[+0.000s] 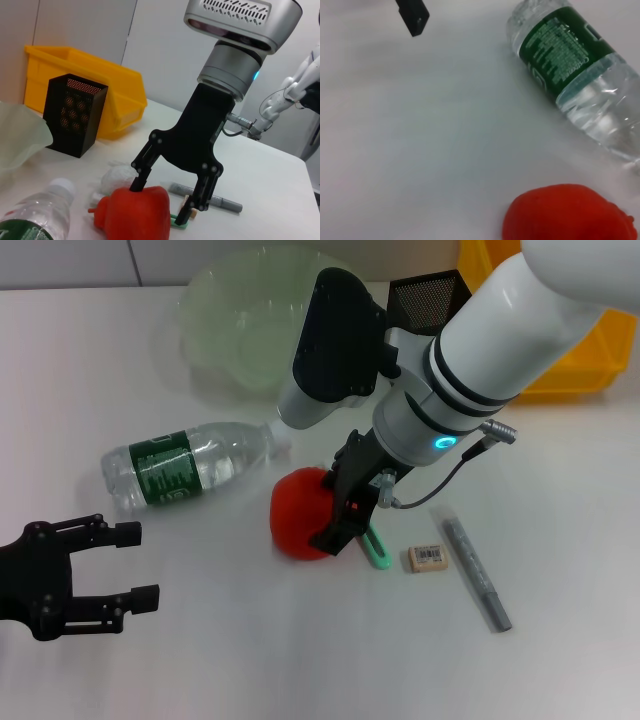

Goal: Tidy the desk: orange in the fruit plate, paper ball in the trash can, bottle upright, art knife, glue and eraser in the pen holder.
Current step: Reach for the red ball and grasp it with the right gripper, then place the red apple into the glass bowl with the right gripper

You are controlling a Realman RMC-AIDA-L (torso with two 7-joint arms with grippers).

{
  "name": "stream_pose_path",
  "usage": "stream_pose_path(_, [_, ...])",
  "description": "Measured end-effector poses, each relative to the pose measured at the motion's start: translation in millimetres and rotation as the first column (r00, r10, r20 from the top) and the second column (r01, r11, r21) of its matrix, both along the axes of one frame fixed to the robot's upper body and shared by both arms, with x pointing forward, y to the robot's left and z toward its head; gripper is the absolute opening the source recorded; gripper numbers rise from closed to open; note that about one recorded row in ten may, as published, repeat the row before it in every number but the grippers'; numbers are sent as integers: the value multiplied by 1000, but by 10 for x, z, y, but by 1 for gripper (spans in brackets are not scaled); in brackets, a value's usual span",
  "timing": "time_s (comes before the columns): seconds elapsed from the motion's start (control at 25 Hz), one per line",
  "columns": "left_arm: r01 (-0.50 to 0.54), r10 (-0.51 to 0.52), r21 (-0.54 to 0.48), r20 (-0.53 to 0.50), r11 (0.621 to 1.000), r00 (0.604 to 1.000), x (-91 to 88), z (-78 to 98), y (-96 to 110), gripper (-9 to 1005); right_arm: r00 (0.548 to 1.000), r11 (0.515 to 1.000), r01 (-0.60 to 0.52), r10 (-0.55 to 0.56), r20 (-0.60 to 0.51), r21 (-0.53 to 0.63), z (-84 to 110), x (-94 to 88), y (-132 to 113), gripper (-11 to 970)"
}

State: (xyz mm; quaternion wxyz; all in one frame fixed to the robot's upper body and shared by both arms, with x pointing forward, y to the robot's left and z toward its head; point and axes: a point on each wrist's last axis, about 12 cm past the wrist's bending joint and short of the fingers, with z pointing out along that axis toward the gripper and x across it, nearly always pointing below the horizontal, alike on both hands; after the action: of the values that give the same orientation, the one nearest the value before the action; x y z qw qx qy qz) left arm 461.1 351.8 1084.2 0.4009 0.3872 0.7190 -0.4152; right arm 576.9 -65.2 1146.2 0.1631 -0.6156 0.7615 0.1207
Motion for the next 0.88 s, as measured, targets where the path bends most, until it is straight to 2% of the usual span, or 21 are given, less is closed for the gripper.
stream_pose_path(0.32, [-7,7,2,-2,1000,1000,4,-9,2,843,1000,1000,8,-8,3,3,-14,11,-26,660])
stream_pose_path(0.76, [-18,18,10,1,1000,1000,21,-15,6,842,999,999,31,-32,12,32,3,36,-51,196])
stream_pose_path(0.88, [-22,22,13,2,1000,1000,24,-18,9,842,999,997,48,-49,6,59,105,64,-87,183])
